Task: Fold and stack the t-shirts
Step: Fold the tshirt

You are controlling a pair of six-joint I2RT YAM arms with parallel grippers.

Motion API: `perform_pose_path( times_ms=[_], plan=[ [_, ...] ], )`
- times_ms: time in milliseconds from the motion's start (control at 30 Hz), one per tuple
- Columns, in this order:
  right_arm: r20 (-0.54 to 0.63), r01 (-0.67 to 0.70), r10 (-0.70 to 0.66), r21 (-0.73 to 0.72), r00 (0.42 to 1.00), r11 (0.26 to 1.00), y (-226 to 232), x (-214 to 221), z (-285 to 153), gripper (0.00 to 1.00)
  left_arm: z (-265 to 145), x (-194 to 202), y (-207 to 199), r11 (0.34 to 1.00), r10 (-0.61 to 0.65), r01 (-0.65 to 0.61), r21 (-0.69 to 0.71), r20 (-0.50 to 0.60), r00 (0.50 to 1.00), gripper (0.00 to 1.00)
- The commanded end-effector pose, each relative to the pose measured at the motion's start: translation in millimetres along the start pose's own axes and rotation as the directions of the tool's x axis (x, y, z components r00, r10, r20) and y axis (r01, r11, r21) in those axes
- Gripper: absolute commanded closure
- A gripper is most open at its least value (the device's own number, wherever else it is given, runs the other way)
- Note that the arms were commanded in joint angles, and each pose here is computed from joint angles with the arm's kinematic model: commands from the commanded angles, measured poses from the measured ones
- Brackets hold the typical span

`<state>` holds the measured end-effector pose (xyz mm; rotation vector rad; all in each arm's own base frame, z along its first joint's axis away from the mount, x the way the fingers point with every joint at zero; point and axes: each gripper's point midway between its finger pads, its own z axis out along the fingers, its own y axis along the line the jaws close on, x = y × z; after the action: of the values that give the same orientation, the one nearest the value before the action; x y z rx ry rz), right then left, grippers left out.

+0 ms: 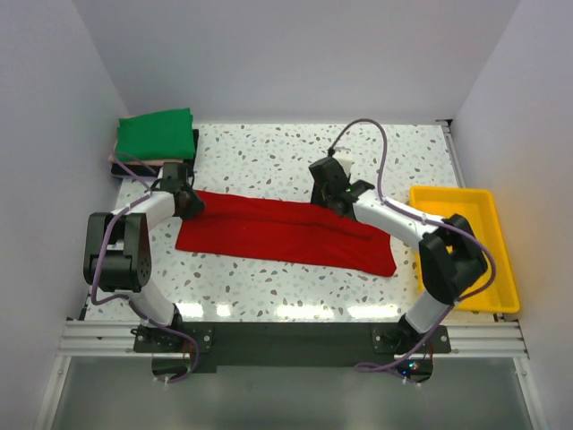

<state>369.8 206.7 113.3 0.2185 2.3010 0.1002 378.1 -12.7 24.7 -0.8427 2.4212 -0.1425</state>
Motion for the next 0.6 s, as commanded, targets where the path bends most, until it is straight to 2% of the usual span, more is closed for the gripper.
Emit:
perform_pose_path(
  times_ms=[0, 133, 400, 567],
  plan=[
    [0.012, 0.045, -0.046, 0.084, 0.999, 0.995, -6, -17, 19, 0.52, -5, -14, -11, 0.998, -0.009, 0.007, 0.055, 0.043, 0.999, 0.65],
    [-0.030, 0.079, -0.075, 0.166, 0.997, 0.983, -12, -15, 48, 0.51, -5, -16, -13, 0.998, -0.005, 0.002, 0.057, 0.046, 0.999, 0.65],
    [-0.075, 0.094, -0.080, 0.205, 0.994, 0.974, -18, -2, 64, 0.51, -3, -16, -14, 0.998, -0.002, 0.000, 0.058, 0.038, 0.999, 0.66],
    [-0.078, 0.097, -0.082, 0.217, 0.994, 0.971, -22, 1, 67, 0.57, -2, -16, -13, 0.998, -0.001, -0.001, 0.055, 0.040, 0.999, 0.66]
  ],
)
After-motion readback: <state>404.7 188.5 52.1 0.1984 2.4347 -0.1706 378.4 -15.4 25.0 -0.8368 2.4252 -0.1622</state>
